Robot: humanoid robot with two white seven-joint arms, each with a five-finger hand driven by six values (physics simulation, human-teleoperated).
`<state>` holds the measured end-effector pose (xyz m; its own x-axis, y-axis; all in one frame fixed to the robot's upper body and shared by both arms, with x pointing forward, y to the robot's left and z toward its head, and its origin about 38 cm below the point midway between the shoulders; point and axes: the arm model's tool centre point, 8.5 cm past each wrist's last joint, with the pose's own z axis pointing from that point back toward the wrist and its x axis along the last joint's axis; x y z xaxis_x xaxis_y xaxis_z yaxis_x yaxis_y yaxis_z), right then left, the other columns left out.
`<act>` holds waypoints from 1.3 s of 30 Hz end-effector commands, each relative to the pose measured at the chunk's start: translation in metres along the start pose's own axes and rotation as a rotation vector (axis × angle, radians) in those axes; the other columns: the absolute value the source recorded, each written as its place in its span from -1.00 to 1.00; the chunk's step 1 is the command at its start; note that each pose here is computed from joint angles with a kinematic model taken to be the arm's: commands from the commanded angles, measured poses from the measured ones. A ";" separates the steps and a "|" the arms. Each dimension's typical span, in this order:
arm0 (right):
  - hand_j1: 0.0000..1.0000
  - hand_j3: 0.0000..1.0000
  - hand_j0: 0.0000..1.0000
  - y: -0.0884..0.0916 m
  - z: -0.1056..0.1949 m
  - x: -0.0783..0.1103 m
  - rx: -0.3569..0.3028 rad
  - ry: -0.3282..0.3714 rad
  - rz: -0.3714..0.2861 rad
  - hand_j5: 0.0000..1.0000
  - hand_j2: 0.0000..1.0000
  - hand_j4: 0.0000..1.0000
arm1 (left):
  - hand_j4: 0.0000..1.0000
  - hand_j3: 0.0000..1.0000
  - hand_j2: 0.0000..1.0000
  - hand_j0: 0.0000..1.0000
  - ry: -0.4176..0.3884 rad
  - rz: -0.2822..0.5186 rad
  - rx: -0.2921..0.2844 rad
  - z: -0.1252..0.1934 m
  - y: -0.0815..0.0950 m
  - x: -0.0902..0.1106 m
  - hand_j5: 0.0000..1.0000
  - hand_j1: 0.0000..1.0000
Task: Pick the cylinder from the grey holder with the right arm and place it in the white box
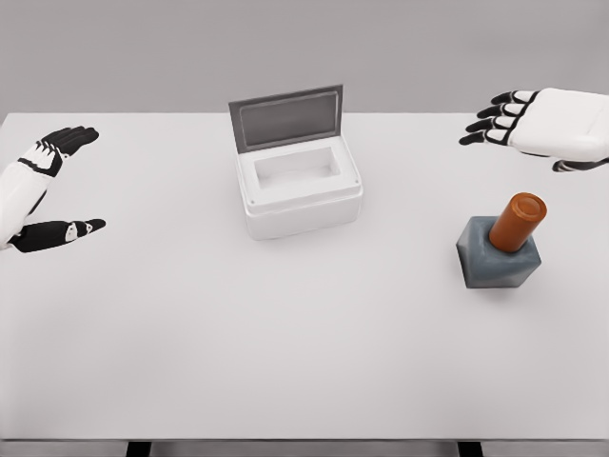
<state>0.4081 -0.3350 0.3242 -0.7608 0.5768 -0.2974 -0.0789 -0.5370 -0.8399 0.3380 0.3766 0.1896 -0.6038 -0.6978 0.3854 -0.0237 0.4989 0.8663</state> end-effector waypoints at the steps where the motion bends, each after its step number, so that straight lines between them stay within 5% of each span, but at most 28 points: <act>1: 1.00 1.00 1.00 -0.002 0.000 0.002 -0.004 -0.004 0.007 1.00 1.00 1.00 | 1.00 1.00 1.00 1.00 0.001 0.004 0.003 0.000 0.001 0.000 1.00 1.00; 5: 1.00 1.00 1.00 -0.007 0.008 0.001 -0.013 -0.003 0.013 1.00 1.00 1.00 | 1.00 1.00 1.00 1.00 0.000 0.004 0.003 0.000 0.001 0.000 1.00 1.00; 6: 1.00 1.00 1.00 -0.012 0.029 -0.007 -0.015 0.027 0.012 1.00 1.00 1.00 | 1.00 1.00 1.00 1.00 0.000 0.004 0.003 0.000 0.001 0.000 1.00 1.00; 9: 0.99 0.99 0.99 -0.004 0.035 -0.004 -0.042 -0.029 -0.125 0.99 0.99 0.99 | 1.00 1.00 1.00 1.00 0.000 0.005 0.002 0.000 0.000 0.000 1.00 1.00; 12: 0.99 0.99 0.99 -0.024 0.059 -0.034 -0.207 0.053 -0.405 0.99 0.99 0.99 | 1.00 1.00 1.00 1.00 0.000 0.004 0.003 0.000 0.001 0.000 1.00 1.00; 14: 0.99 0.99 0.99 -0.031 0.068 -0.038 -0.264 0.039 -0.462 0.99 0.99 0.99 | 1.00 1.00 1.00 1.00 0.000 0.004 0.003 0.000 0.001 0.000 1.00 1.00; 21: 0.99 0.99 0.99 0.021 0.052 -0.015 -0.051 -0.006 -0.516 0.99 0.99 0.99 | 1.00 1.00 1.00 1.00 0.000 0.005 0.002 0.000 0.000 0.000 1.00 1.00; 26: 0.99 0.99 0.99 0.047 0.037 0.001 0.028 -0.057 -0.539 0.99 0.99 0.99 | 1.00 1.00 1.00 1.00 0.000 0.005 0.002 0.000 0.000 0.000 1.00 1.00; 31: 0.99 0.99 0.99 0.066 0.022 0.011 0.087 -0.075 -0.538 0.99 0.99 0.99 | 1.00 1.00 1.00 1.00 0.000 0.005 0.002 0.000 0.000 0.000 1.00 1.00; 39: 0.99 0.99 0.99 0.080 0.007 0.000 0.089 -0.041 -0.559 0.99 0.99 0.99 | 1.00 1.00 1.00 1.00 0.000 0.005 0.002 0.000 0.000 0.000 1.00 1.00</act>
<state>0.3947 -0.3801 0.2633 -0.6215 0.7578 0.1988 -0.5239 -0.2134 -0.8246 0.3377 0.3766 0.1890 -0.6031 -0.6978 0.3864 -0.0222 0.4989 0.8664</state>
